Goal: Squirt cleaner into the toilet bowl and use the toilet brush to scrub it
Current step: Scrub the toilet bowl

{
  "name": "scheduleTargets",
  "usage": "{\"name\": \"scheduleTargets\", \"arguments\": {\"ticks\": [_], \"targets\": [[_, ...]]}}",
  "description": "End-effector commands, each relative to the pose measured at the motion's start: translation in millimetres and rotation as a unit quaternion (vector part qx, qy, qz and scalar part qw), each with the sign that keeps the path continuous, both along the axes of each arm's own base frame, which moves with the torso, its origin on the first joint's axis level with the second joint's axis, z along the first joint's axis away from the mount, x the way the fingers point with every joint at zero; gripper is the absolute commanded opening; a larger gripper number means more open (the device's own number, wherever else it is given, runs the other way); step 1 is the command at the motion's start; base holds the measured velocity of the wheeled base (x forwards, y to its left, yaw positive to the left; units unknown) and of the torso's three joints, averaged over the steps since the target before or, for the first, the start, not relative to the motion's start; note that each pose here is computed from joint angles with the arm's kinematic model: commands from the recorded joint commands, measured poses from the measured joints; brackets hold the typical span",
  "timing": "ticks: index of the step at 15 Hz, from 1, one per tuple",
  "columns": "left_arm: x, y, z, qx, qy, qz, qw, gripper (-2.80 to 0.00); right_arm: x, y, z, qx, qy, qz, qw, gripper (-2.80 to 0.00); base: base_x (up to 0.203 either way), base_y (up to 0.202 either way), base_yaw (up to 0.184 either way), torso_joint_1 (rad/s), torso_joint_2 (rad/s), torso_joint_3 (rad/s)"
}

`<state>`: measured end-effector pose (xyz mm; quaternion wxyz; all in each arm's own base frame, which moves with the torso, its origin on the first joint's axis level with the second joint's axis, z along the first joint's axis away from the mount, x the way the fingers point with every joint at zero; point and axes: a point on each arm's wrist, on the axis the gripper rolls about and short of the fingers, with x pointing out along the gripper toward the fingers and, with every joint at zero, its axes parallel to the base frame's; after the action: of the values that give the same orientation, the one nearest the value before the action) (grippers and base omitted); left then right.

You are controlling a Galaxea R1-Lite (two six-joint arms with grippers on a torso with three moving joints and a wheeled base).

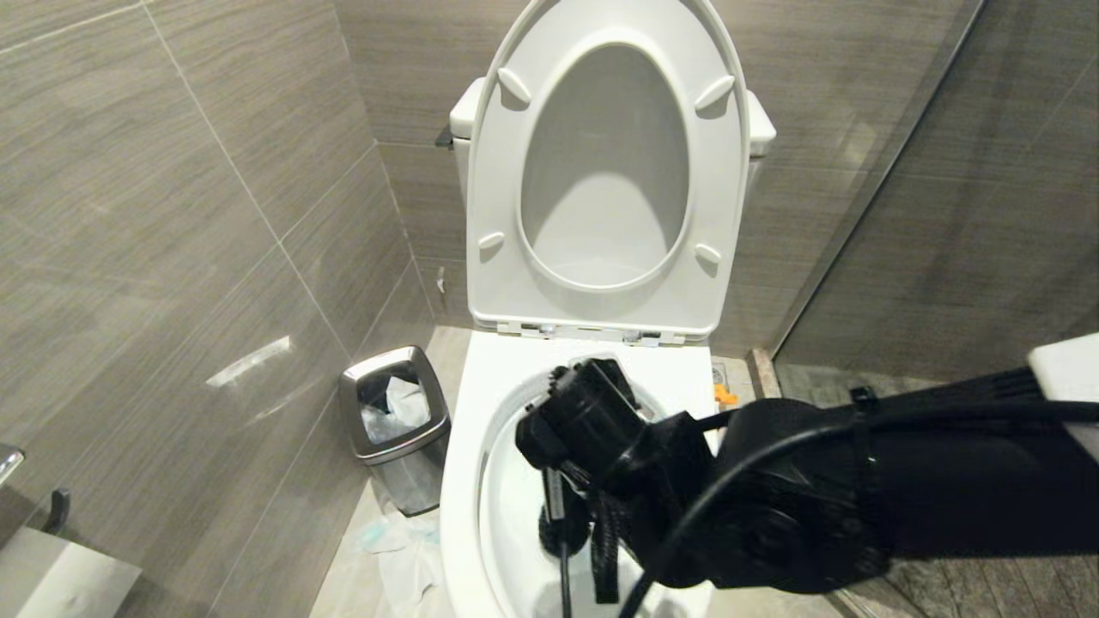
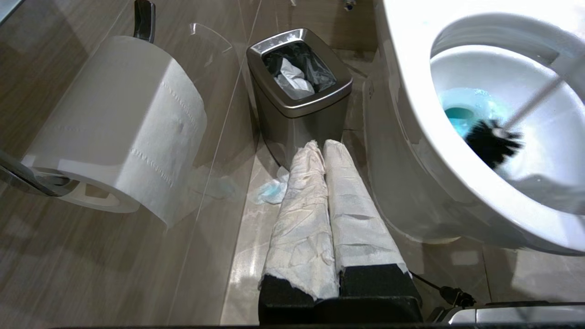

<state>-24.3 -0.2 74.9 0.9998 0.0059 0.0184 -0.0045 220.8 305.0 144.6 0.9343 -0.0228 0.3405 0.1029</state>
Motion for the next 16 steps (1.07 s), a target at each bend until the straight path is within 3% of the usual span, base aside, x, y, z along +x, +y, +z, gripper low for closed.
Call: {"name": "scheduleTargets", "arguments": {"ticks": [1, 6, 9, 14, 16], "targets": [[0.0, 0.0, 0.0, 0.0, 0.0, 0.0, 1.0, -2.8, -32.1, -43.9, 19.6, 0.011, 0.001, -0.008, 1.0, -2.8, 0.0, 0.0, 0.0, 0.0, 0.0, 0.0], [0.0, 0.0, 0.0, 0.0, 0.0, 0.0, 1.0, -2.8, -4.6, -104.5, 32.3, 0.013, -0.012, -0.101, 0.995, -2.8, 0.0, 0.0, 0.0, 0.0, 0.0, 0.0], [0.0, 0.0, 0.0, 0.0, 0.0, 0.001, 1.0, -2.8, 32.1, -130.2, 43.9, 0.001, -0.068, -0.127, 0.99, -2.8, 0.0, 0.0, 0.0, 0.0, 0.0, 0.0], [0.0, 0.0, 0.0, 0.0, 0.0, 0.001, 1.0, -2.8, 69.9, -119.2, 43.4, 0.015, -0.106, -0.13, 0.986, -2.8, 0.0, 0.0, 0.0, 0.0, 0.0, 0.0], [0.0, 0.0, 0.0, 0.0, 0.0, 0.0, 1.0, -2.8, 72.0, -114.8, 45.6, 0.05, -0.098, -0.123, 0.986, -2.8, 0.0, 0.0, 0.0, 0.0, 0.0, 0.0]]}}
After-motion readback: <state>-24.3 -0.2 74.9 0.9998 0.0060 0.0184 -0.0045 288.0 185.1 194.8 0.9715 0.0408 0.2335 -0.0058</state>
